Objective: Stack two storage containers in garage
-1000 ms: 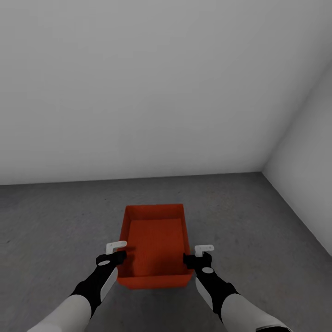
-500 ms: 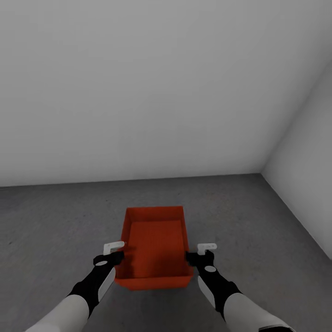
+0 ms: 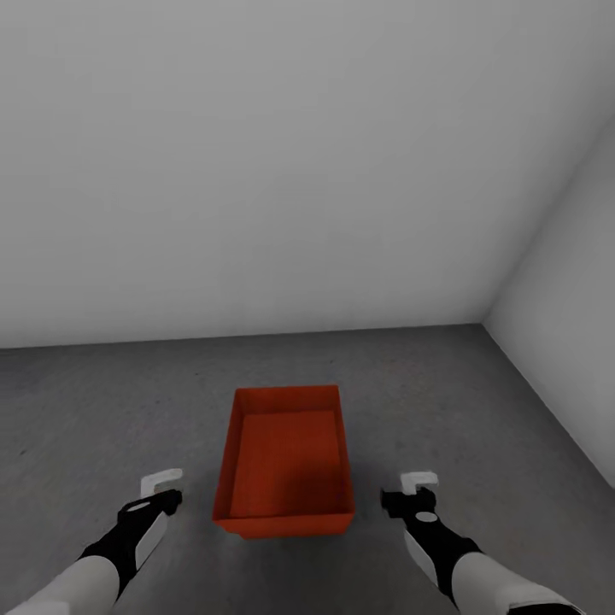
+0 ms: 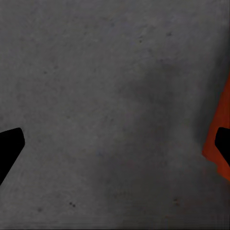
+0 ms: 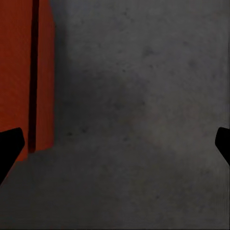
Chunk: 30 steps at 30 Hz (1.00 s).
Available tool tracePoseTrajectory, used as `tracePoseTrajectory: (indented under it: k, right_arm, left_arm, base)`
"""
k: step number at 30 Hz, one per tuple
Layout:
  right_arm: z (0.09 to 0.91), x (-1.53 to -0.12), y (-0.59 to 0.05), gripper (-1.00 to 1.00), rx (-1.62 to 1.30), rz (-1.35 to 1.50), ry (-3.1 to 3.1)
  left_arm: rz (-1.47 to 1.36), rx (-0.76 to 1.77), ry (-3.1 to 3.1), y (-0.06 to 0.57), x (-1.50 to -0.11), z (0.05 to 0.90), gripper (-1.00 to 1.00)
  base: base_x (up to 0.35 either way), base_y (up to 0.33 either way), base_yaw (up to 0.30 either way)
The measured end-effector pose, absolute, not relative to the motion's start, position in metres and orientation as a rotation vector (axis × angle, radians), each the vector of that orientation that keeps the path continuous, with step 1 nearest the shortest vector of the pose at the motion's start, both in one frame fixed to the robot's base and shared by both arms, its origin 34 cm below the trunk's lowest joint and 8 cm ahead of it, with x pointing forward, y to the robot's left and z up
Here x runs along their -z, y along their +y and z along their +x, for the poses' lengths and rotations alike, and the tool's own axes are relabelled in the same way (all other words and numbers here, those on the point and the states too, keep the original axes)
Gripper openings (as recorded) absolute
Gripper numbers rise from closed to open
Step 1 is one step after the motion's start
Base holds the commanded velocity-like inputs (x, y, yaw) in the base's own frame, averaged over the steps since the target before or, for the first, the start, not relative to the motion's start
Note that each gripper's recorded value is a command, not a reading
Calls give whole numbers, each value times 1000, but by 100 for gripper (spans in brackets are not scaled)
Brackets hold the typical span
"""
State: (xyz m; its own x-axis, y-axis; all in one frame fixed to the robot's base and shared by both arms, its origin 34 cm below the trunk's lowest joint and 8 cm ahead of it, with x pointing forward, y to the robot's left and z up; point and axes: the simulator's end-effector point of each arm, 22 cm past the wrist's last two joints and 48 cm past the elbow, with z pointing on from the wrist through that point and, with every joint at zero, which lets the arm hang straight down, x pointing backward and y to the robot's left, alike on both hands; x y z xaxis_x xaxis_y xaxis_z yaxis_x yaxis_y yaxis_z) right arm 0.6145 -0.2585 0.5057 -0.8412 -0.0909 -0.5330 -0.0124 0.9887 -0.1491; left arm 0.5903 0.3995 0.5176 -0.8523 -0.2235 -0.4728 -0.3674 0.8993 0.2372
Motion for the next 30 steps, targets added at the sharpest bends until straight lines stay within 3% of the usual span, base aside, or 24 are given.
tracePoseTrajectory:
  k: [18, 30]
  right_arm:
    - [527, -496, -270, 100, 221, -102, 2766]
    - [346, -479, -267, 100, 217, -141, 3003]
  left_arm:
    - [-464, -574, 2889, 423, -500, 453, 100]
    - [-469, -591, 2902, 429, -515, 436, 100]
  base:
    - [0, 0, 0]
    - [0, 0, 0]
